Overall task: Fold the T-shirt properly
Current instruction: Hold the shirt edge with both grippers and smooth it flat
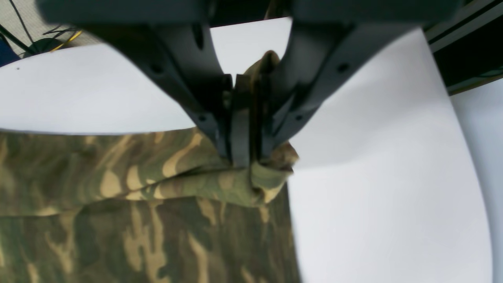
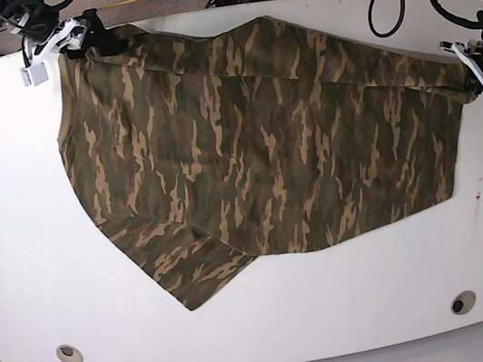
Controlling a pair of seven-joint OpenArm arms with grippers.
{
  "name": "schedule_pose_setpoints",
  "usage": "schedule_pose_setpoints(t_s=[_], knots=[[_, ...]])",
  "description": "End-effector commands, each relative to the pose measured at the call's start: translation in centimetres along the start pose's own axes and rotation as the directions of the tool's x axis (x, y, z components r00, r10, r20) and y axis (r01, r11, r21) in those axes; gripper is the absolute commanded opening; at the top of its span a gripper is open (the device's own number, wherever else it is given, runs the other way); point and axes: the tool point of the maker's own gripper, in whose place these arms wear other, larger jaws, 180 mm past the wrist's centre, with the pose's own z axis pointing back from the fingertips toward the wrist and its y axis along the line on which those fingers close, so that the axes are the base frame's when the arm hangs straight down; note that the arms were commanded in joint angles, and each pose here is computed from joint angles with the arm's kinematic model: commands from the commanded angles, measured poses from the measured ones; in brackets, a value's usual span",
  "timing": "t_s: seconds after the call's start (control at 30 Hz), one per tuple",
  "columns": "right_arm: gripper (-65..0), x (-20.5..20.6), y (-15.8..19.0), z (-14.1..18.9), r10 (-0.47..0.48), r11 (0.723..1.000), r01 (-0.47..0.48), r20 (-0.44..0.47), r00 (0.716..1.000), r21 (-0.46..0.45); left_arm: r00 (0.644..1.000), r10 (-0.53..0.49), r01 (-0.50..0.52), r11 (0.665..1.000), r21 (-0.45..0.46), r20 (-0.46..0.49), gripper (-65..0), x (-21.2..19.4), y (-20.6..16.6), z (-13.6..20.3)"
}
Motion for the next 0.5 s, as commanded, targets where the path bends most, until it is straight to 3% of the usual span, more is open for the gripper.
schedule_pose_setpoints(t_s=[0.0,0.13,0.4,0.47], knots=[[-20.8,0.1,-0.2,0.4,0.002,1.000,-0.002,0.006,1.000,-0.004,0.999,-0.015,0.014,1.000,0.022,0.030,-65.0,0.9,0.7,0.6],[-28.2,0.5,0.1,1.0,0.036,0.999,-0.036,0.008,0.999,-0.017,0.999,-0.015,0.014,1.000,0.022,0.030,-65.0,0.9,0.7,0.6],[-30.6,-0.2,0.4,2.3,0.080,0.996,-0.081,-0.026,0.996,-0.044,1.000,-0.012,0.011,1.000,0.023,0.028,-65.0,0.8,0.8,0.6],[-36.6,-0.1,0.4,2.2,0.083,0.995,-0.084,-0.026,0.996,-0.044,1.000,-0.013,0.012,1.000,0.022,0.028,-65.0,0.8,0.8,0.6]])
